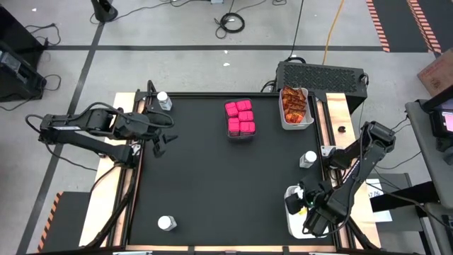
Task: Sort spices by type
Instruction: Put the white seasoning bottle into the bottom white bin
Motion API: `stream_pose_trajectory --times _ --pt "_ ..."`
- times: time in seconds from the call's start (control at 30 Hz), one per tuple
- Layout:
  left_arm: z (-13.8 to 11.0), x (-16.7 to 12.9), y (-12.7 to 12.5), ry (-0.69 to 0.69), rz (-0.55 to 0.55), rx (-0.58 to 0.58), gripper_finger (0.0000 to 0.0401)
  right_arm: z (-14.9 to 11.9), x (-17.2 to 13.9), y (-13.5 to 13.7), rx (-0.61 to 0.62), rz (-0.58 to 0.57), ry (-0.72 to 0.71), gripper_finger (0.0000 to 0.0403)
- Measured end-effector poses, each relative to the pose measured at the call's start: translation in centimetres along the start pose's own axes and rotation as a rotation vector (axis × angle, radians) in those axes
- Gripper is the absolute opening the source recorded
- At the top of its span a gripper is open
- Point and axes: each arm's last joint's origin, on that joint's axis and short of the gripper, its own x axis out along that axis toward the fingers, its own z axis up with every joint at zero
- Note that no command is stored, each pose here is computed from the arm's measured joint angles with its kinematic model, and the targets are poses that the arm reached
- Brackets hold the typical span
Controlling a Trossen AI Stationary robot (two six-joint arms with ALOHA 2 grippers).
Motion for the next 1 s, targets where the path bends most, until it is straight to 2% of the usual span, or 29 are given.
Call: stream_pose_trajectory --times 0.27,0.47,0.7,0.87,1.0 --pt "0.1 0.0 0.0 -0.010 -0.003 -0.004 0.0253 1.1 -2.0 1.0 -0.060 0.003 0.009 0.0270" --pt "0.3 0.0 -0.1 -0.026 -0.009 -0.011 0.0253 3.6 -4.7 2.2 -0.015 -0.023 -0.004 0.0263" --pt "0.3 0.0 -0.1 -0.026 -0.009 -0.013 0.0253 8.2 -6.7 3.7 0.124 -0.026 0.018 0.0263" --pt "0.3 0.0 -0.1 -0.030 -0.019 -0.015 0.0253 12.2 -6.6 3.0 0.153 -0.063 0.121 0.0268" --pt "0.3 0.0 -0.2 -0.026 -0.031 -0.015 0.0253 15.0 -6.2 2.0 0.216 -0.067 0.129 0.0289"
